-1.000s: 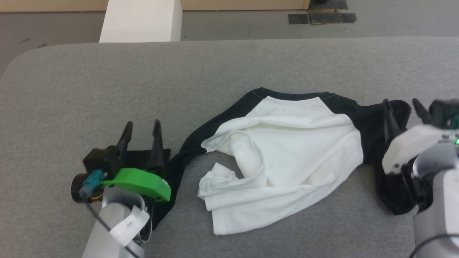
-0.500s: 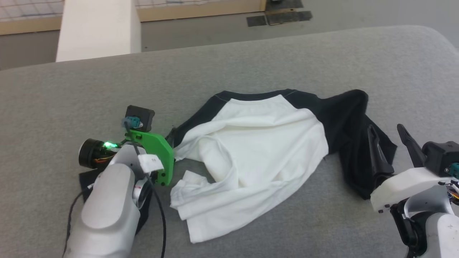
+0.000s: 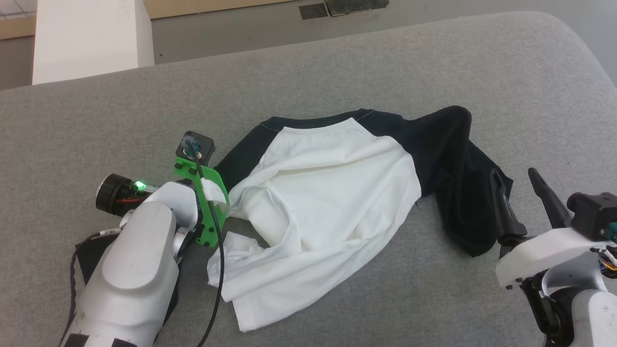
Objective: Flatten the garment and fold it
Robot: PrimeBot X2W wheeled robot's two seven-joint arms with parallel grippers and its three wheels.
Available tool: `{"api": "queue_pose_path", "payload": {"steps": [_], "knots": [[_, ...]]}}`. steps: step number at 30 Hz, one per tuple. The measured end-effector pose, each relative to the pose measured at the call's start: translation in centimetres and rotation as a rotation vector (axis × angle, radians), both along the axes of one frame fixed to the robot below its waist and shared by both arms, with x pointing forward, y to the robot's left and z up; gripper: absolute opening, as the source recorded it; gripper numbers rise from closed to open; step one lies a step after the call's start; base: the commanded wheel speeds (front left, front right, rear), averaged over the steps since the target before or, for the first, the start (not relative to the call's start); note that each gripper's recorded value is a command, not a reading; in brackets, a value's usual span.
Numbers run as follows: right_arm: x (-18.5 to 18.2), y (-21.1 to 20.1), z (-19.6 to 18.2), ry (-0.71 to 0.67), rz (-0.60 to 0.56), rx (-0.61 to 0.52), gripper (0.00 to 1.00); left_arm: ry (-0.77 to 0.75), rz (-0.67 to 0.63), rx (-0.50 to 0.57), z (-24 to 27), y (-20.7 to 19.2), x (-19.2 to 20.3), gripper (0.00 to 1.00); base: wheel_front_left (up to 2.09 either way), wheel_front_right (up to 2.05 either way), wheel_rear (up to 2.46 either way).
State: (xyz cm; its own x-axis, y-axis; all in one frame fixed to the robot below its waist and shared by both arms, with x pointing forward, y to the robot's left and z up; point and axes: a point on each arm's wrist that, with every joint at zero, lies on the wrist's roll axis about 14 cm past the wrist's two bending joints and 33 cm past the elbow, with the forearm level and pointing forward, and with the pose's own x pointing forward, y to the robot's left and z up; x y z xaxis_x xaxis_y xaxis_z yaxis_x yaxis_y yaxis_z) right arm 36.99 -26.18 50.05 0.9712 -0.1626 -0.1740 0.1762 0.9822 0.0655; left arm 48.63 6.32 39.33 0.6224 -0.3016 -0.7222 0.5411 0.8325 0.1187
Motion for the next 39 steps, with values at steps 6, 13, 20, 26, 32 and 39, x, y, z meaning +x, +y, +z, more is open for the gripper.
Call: {"api": "queue_pose_path", "payload": {"steps": [6,13,20,26,32,39], "knots": [[0.2,0.4,-0.3,0.005,0.010,0.011,1.00,0.094,0.006,0.048,-0.7,0.3,-0.5,0.00,0.00,0.00,0.00],[0.6,0.7,-0.3,0.003,0.022,0.012,1.00,0.023,0.133,-0.071,0.9,1.8,1.4,0.00,0.00,0.00,0.00],[3.3,3.1,1.5,-0.038,0.107,-0.043,1.00,-0.031,0.328,-0.152,2.6,7.8,2.2,0.00,0.00,0.00,0.00],[6.5,4.2,-0.2,0.064,0.178,-0.090,1.00,-0.030,0.400,-0.164,2.6,10.3,1.8,0.00,0.00,0.00,0.00],[10.4,5.8,-2.9,0.228,0.268,-0.144,1.00,-0.025,0.417,-0.161,2.2,11.1,1.8,0.00,0.00,0.00,0.00],[13.2,8.1,-7.2,0.466,0.378,-0.219,1.00,-0.022,0.415,-0.168,1.6,11.1,2.3,0.00,0.00,0.00,0.00]]}}
